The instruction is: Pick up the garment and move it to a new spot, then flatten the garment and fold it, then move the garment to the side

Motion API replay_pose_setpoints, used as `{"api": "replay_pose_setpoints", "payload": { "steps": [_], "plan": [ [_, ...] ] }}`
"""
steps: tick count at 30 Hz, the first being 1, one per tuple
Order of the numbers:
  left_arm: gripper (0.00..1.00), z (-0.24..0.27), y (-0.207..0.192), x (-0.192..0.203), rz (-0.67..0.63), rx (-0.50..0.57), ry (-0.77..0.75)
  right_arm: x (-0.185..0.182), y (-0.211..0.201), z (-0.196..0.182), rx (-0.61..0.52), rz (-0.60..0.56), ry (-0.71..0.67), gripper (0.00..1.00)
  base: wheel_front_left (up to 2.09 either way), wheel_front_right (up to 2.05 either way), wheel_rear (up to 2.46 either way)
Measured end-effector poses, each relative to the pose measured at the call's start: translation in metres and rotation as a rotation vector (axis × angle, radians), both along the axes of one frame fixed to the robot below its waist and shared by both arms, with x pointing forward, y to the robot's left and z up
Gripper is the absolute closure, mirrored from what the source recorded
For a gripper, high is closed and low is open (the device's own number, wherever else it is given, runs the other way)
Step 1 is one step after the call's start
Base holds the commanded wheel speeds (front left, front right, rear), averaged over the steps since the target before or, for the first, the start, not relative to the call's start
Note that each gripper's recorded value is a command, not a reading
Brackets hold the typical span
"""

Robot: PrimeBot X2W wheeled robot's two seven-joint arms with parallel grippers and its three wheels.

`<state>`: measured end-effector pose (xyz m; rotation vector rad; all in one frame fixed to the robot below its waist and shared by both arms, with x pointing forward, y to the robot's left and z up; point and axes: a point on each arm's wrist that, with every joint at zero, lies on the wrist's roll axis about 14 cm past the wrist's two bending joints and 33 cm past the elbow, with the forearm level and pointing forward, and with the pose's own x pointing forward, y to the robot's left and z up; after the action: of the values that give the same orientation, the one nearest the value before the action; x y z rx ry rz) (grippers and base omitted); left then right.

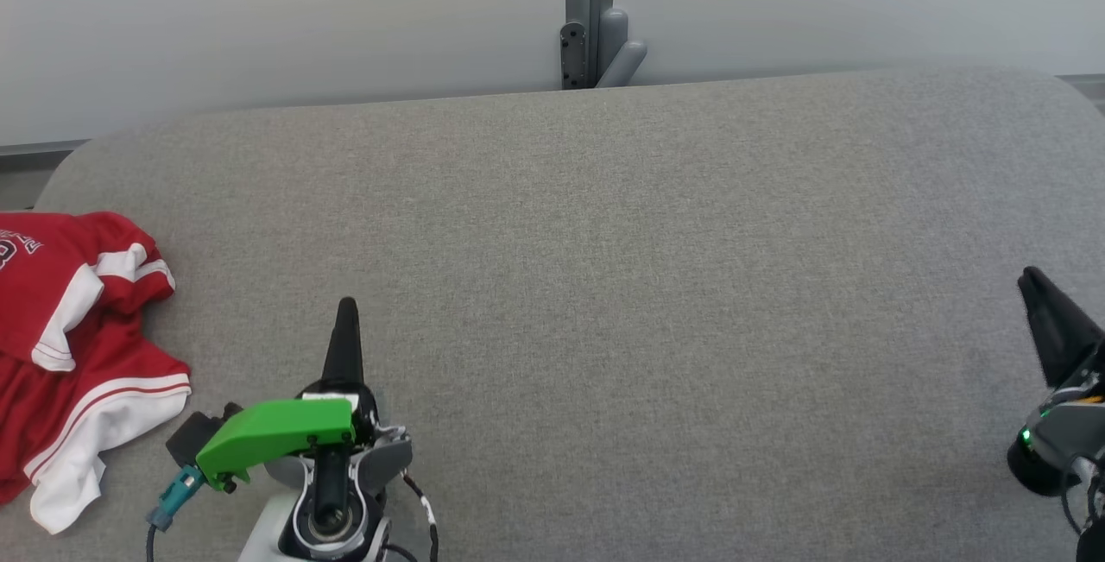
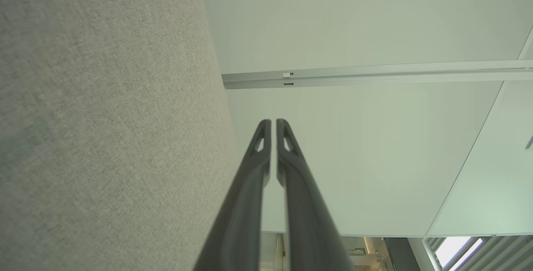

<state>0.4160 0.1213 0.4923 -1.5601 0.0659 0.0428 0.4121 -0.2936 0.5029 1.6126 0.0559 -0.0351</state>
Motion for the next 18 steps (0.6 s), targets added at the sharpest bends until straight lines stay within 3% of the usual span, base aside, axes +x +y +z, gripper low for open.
{"api": "replay_pose_setpoints", "payload": {
  "steps": [5, 18],
  "plan": [
    [0.0, -0.019, 0.002, -0.01, 0.005, 0.011, 0.054, -0.01, 0.012, -0.024, 0.033, -0.002, 0.057, 0.0, 0.0, 0.0, 0.0],
    [0.0, 0.003, 0.01, -0.004, 0.019, 0.073, -0.027, -0.002, 0.016, -0.011, -0.141, -0.026, 0.055, 0.0, 0.0, 0.0, 0.0]
  ]
}}
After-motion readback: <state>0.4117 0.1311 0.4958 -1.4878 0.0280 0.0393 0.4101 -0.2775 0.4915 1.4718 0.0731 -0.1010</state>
